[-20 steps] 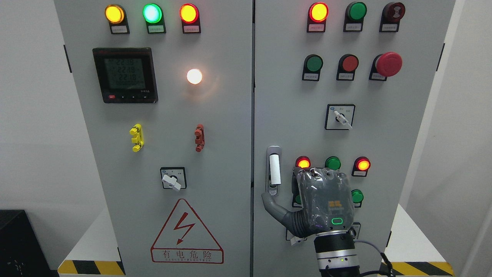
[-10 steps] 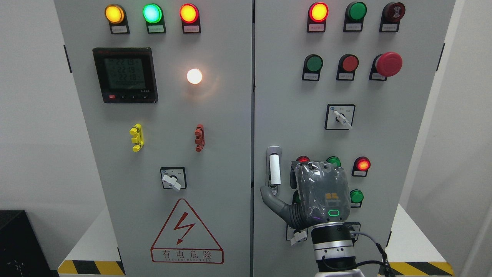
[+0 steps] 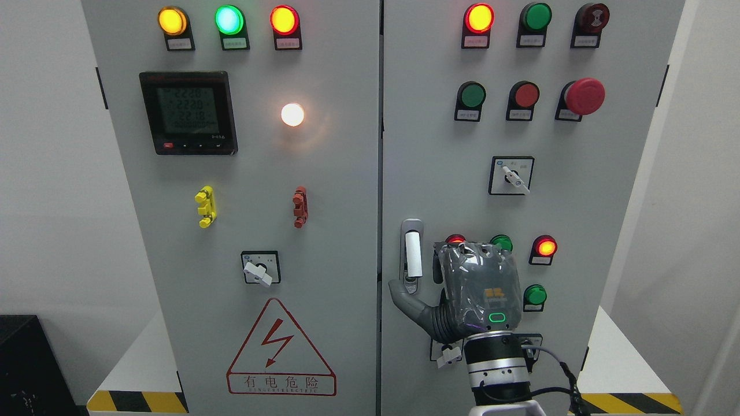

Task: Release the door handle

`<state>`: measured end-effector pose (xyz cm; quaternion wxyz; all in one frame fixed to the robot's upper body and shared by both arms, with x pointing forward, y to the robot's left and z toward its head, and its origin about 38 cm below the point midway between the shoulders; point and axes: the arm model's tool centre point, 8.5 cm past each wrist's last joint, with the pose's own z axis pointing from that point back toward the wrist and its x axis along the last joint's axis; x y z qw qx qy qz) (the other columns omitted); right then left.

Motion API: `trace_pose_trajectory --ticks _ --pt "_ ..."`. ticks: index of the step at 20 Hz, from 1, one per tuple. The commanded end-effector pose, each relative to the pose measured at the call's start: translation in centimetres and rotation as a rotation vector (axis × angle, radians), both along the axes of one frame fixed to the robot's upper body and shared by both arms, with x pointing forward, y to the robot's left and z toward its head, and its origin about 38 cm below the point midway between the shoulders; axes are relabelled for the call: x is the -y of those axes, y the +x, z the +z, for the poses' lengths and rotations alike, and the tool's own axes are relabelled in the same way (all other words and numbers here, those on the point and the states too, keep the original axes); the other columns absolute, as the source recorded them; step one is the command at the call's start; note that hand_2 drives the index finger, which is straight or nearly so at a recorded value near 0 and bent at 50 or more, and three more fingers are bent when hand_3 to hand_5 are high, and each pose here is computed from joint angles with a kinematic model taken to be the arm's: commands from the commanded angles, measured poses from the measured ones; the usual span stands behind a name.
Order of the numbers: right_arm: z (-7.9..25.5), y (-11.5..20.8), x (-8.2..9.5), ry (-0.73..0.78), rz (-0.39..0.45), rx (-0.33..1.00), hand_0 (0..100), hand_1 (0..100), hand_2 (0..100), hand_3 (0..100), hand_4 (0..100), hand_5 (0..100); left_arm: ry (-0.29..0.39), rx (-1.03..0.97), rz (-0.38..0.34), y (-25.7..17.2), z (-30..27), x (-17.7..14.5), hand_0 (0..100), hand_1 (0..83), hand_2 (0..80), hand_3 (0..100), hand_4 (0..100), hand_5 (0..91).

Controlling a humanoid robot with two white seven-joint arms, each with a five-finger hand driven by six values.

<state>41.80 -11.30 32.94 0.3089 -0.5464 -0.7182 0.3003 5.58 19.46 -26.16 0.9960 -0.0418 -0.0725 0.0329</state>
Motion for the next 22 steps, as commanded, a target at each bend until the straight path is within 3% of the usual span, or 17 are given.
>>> trace_pose_trajectory --ticks 1,12,22 --pt "-0.17 0.41 -0.19 -0.005 0.001 -0.01 5 36 82 100 99 92 0.002 0.02 -0.021 0.68 0.03 0.03 0 0.0 2.1 9 1 0.0" --pt "-0.17 0.68 0.04 0.0 -0.015 -0.015 10 37 83 100 99 92 0.002 0.02 -0.021 0.68 0.03 0.03 0 0.0 2.2 9 1 0.0" --pt "-0.01 0.57 0.27 0.009 -0.018 -0.011 27 42 83 100 99 92 0.002 0.02 -0.021 0.68 0.03 0.03 0 0.0 2.2 9 1 0.0"
